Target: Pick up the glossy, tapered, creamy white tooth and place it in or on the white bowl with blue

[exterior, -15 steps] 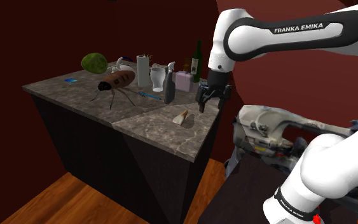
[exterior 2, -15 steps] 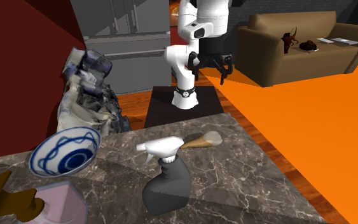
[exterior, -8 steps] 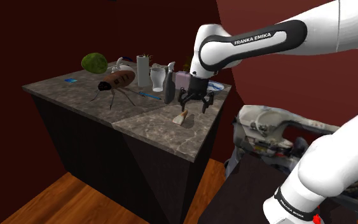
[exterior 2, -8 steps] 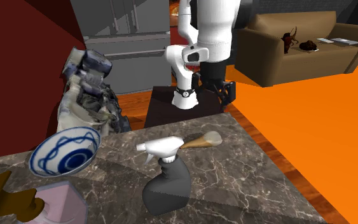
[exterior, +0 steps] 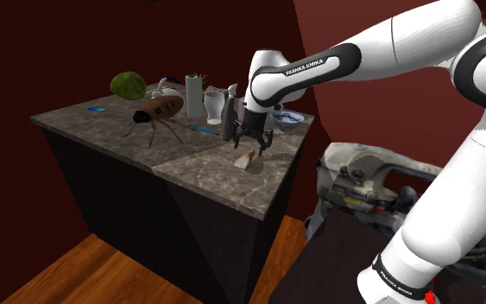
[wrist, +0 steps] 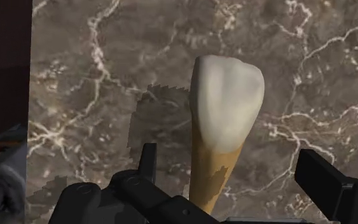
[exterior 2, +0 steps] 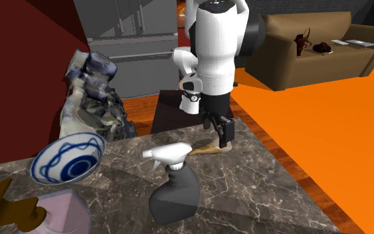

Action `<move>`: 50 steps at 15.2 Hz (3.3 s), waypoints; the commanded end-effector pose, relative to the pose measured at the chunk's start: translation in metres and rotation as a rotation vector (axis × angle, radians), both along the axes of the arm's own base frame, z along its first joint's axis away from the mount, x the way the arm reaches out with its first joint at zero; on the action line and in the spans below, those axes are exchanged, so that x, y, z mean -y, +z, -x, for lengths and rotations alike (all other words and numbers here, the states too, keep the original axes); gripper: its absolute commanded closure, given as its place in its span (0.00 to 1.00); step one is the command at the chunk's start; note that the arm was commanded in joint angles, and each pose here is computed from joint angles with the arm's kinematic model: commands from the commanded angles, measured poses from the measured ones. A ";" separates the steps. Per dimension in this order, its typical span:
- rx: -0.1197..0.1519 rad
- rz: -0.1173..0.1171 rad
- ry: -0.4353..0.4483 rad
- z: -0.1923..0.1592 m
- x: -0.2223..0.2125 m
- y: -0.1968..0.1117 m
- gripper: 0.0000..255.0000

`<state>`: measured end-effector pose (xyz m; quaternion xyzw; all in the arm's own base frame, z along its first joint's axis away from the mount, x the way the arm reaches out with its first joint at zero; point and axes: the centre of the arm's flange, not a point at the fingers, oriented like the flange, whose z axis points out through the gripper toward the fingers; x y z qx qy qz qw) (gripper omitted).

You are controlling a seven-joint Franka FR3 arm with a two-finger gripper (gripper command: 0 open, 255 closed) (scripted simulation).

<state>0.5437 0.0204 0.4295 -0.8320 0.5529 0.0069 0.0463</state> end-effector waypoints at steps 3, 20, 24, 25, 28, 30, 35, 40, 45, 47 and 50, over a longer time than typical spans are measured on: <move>0.001 0.000 -0.026 -0.004 0.001 -0.023 0.00; 0.001 0.000 -0.026 -0.005 0.000 -0.042 1.00; 0.001 0.000 -0.026 -0.005 0.000 -0.042 1.00; 0.001 0.000 -0.026 -0.005 0.000 -0.036 1.00; 0.001 0.000 -0.026 -0.005 0.000 -0.021 1.00; 0.001 0.000 -0.026 -0.005 0.000 -0.010 1.00; 0.001 0.000 -0.026 -0.005 0.000 0.016 1.00; 0.001 0.000 -0.026 -0.005 0.000 0.043 1.00; 0.001 0.000 -0.026 -0.005 0.000 0.069 1.00; 0.001 0.000 -0.026 -0.005 0.000 0.080 1.00; 0.001 0.000 -0.026 -0.005 0.000 0.096 1.00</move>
